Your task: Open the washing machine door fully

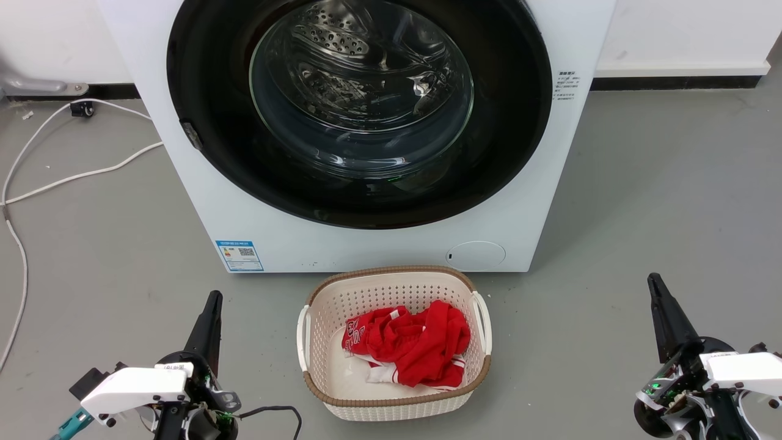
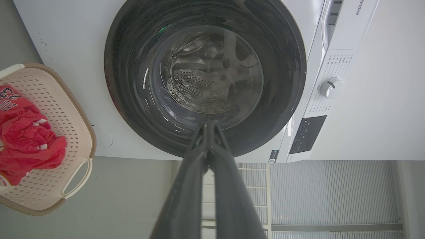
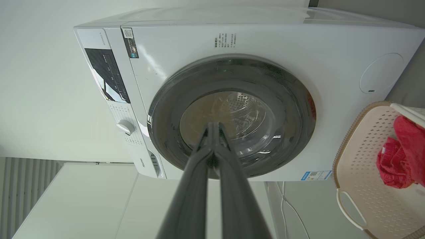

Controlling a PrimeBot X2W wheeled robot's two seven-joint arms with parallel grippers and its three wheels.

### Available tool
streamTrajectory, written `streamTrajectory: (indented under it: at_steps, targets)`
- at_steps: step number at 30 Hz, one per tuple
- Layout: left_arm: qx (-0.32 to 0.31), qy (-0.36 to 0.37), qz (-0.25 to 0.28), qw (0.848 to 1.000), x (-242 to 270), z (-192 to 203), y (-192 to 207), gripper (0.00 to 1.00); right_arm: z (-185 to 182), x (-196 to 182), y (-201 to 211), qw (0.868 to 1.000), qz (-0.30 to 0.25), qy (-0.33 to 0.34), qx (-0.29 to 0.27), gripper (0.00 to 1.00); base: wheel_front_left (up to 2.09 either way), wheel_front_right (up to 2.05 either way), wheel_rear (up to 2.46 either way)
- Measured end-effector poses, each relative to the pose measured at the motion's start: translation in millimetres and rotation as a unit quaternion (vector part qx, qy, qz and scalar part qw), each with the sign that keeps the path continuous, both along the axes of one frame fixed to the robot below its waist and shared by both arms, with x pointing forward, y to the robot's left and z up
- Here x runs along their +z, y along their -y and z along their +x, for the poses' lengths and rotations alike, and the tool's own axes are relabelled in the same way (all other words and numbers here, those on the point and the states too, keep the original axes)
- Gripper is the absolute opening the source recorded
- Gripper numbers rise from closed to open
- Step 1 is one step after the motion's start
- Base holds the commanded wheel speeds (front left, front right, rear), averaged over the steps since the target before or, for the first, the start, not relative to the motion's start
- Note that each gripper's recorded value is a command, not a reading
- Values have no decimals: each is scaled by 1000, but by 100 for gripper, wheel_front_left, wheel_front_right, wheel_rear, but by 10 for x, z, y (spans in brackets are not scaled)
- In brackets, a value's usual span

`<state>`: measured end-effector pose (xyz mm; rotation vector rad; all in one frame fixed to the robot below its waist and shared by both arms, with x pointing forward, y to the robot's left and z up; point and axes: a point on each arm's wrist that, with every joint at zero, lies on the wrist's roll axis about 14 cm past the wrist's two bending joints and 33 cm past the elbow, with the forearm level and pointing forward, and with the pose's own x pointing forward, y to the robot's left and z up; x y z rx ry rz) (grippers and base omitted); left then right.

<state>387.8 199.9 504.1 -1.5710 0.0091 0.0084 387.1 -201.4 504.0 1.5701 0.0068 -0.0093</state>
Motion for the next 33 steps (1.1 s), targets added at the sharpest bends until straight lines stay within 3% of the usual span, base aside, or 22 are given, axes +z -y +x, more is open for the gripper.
streamTrajectory:
  at_steps: [15,16,17,18,26,33]
  targets:
    - [0,0,0,1000,0,0,-1,0,0,0,1,1000,0,0,0,0,0,0,0]
    - [0,-3,-1,1000,-18,-5,3,100,-8,-19,2,1000,0,-3,-1,100,0,0,0]
    - [0,-9,-2,1000,-62,-21,7,0,-25,-66,2,1000,1,-10,-1,0,0,0,0]
    - [-1,-18,-3,1000,-122,-48,14,100,-54,-128,2,1000,2,-19,-1,100,0,0,0]
    - [0,-18,2,1000,-123,-70,76,100,-98,-161,-43,1000,-4,-23,-5,100,0,0,0]
    - [2,2,30,1000,12,-46,115,100,-88,-68,-49,999,-43,-10,-10,100,0,0,0]
